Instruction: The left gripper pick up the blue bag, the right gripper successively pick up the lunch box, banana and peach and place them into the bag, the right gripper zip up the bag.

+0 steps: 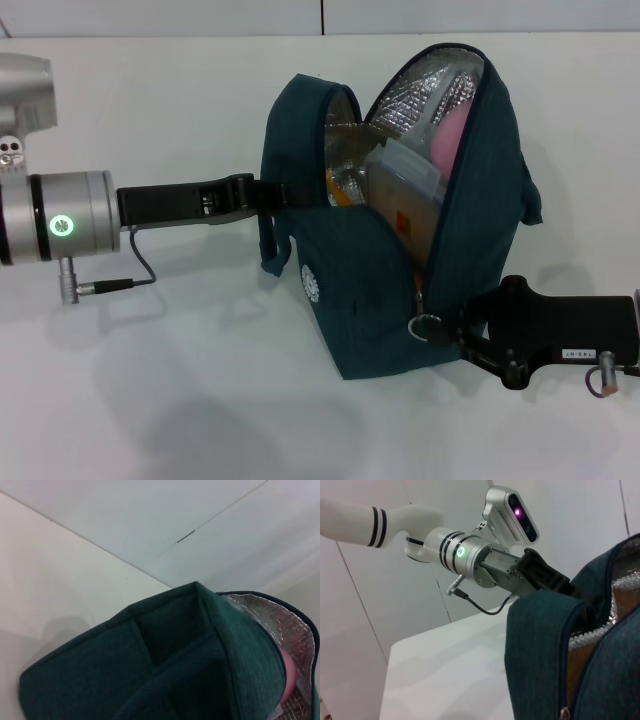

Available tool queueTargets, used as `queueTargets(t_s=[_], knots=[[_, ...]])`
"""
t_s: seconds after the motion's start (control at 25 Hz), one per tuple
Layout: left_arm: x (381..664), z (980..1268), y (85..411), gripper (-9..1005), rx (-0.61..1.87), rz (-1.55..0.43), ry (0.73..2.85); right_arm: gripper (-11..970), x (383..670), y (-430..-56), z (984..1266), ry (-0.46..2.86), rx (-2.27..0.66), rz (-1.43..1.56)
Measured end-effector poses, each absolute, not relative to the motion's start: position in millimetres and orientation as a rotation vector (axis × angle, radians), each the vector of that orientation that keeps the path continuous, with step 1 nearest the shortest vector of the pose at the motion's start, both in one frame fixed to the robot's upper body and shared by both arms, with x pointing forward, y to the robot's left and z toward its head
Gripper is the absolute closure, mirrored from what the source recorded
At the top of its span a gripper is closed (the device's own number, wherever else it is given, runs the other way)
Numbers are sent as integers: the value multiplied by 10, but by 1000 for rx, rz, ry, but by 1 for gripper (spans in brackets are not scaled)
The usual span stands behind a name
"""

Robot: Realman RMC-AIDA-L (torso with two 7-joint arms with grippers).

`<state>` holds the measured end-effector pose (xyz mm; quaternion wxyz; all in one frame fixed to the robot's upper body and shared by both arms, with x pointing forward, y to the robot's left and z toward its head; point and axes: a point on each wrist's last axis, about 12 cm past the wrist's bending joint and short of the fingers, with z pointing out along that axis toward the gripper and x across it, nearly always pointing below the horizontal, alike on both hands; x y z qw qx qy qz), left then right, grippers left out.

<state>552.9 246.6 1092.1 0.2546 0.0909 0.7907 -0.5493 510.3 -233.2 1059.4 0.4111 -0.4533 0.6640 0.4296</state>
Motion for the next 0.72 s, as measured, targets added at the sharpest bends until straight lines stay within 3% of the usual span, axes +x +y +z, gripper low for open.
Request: queueTargets(t_s=[0.56,0.72], knots=[[5492,10944,2550,954,291,-1446,1995,948,5062,-2398,10706,1614,-1171,1058],[5484,10935,2560,864,329,-1413,1975,948,5072,-2405,10721,1610,-1171,1045]])
